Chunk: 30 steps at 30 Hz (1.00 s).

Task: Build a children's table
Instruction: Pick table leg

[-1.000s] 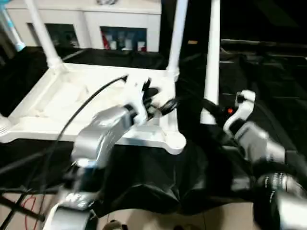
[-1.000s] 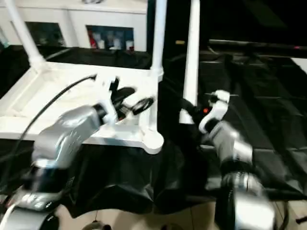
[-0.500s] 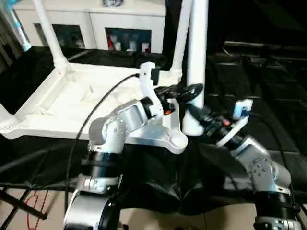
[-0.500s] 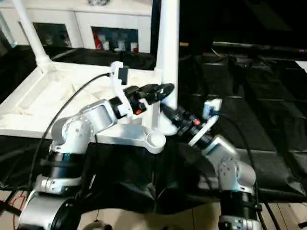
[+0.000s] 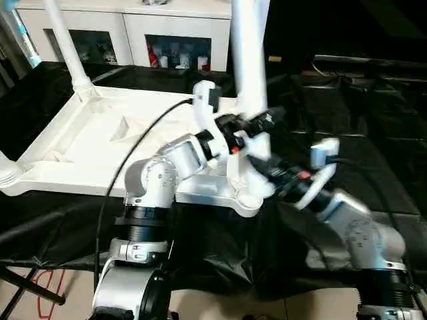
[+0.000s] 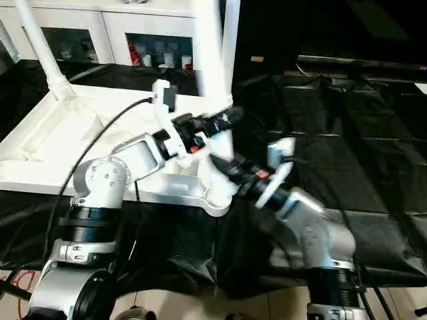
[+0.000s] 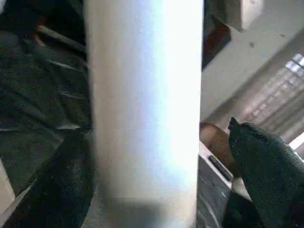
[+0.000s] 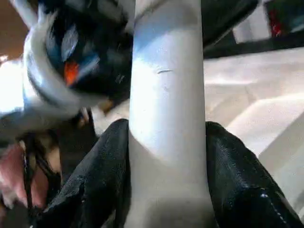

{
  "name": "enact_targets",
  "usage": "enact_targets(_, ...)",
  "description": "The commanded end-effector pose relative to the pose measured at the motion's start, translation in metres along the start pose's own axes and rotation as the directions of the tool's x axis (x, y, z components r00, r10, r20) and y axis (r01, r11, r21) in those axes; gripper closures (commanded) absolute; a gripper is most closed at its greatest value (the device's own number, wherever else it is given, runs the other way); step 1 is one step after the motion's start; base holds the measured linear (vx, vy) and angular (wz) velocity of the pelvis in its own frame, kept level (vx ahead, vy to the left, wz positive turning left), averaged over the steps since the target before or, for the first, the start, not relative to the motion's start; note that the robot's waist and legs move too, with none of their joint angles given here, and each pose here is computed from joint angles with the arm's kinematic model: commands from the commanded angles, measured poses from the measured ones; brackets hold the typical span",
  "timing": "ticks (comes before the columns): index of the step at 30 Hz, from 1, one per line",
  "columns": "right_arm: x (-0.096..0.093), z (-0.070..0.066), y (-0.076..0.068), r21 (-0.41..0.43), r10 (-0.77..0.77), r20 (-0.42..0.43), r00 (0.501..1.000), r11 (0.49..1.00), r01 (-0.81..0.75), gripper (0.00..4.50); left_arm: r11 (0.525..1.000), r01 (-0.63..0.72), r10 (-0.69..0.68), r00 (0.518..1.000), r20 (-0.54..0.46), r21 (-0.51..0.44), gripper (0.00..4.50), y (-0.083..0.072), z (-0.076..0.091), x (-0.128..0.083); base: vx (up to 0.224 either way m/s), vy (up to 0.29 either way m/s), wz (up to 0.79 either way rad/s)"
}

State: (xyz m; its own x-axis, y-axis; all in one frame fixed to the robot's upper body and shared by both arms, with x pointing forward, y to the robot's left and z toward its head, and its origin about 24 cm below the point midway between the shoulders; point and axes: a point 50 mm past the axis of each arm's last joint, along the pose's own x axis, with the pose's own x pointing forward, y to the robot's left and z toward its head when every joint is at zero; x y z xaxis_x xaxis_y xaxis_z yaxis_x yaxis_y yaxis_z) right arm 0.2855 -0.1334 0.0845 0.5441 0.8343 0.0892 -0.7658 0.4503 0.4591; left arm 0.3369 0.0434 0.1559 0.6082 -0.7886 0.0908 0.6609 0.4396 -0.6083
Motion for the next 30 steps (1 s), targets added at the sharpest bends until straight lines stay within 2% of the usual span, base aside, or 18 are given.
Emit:
enact_targets(1, 0.007, 0.009, 0.005, -0.108, -0.013, -0.019, 1.000, 0.994, 0.011, 2.57, 0.999, -0.036, 0.036, 0.999, 0.015, 0.003, 0.39, -0.001, 0.005, 0.005, 0.000, 0.000, 0.00)
enact_targets(2, 0.016, 0.011, 0.004, -0.161, -0.059, -0.026, 0.998, 0.985, 0.054, 2.57, 0.997, -0.083, 0.083, 0.996, 0.035, -0.004, 0.49, 0.003, 0.008, 0.005, 0.000, 0.000, 0.00)
enact_targets(5, 0.032, 0.017, 0.000, -0.228, -0.152, -0.003, 0.988, 0.962, 0.148, 2.57, 0.985, -0.171, 0.173, 0.982, 0.073, -0.026, 0.80, 0.010, 0.015, 0.005, 0.000, 0.000, 0.00)
enact_targets(8, 0.042, 0.020, -0.004, -0.239, -0.227, 0.008, 0.974, 0.945, 0.222, 2.57, 0.969, -0.242, 0.245, 0.964, 0.099, -0.037, 0.89, 0.016, 0.020, 0.003, 0.000, 0.000, 0.00)
enact_targets(9, 0.046, 0.021, -0.003, -0.252, -0.231, 0.011, 0.973, 0.941, 0.226, 2.57, 0.964, -0.263, 0.266, 0.958, 0.108, -0.038, 1.13, 0.018, 0.022, 0.003, 0.000, 0.000, 0.00)
enact_targets(11, 0.046, 0.021, -0.003, -0.252, -0.231, 0.011, 0.973, 0.941, 0.226, 2.57, 0.964, -0.263, 0.266, 0.958, 0.108, -0.038, 1.23, 0.018, 0.022, 0.003, 0.000, 0.000, 0.00)
enact_targets(12, 0.056, 0.018, 0.004, -0.319, -0.228, -0.016, 0.974, 0.924, 0.211, 2.57, 0.948, -0.315, 0.319, 0.939, 0.129, -0.046, 1.23, 0.024, 0.026, 0.001, 0.000, 0.000, 0.00)
enact_targets(14, 0.062, 0.012, 0.009, -0.370, -0.213, -0.059, 0.975, 0.912, 0.177, 2.57, 0.944, -0.325, 0.329, 0.935, 0.134, -0.047, 1.34, 0.024, 0.027, 0.001, 0.000, 0.000, 0.00)
enact_targets(15, 0.064, 0.010, 0.012, -0.379, -0.201, -0.069, 0.977, 0.912, 0.161, 2.57, 0.945, -0.322, 0.326, 0.936, 0.133, -0.047, 1.58, 0.023, 0.027, 0.001, 0.000, 0.000, 0.00)
enact_targets(18, 0.067, 0.009, 0.014, -0.385, -0.195, -0.069, 0.978, 0.910, 0.154, 2.57, 0.945, -0.325, 0.328, 0.935, 0.132, -0.042, 1.68, 0.022, 0.027, 0.003, 0.000, 0.000, 0.00)
enact_targets(27, 0.069, 0.010, 0.011, -0.396, -0.223, -0.059, 0.973, 0.900, 0.182, 2.57, 0.926, -0.374, 0.377, 0.912, 0.161, -0.052, 2.46, 0.026, 0.031, 0.001, 0.000, 0.000, 0.00)
enact_targets(30, 0.070, 0.010, 0.011, -0.427, -0.224, -0.067, 0.972, 0.887, 0.175, 2.57, 0.933, -0.356, 0.359, 0.916, 0.178, -0.048, 2.54, 0.025, 0.034, 0.002, 0.000, 0.000, 0.00)
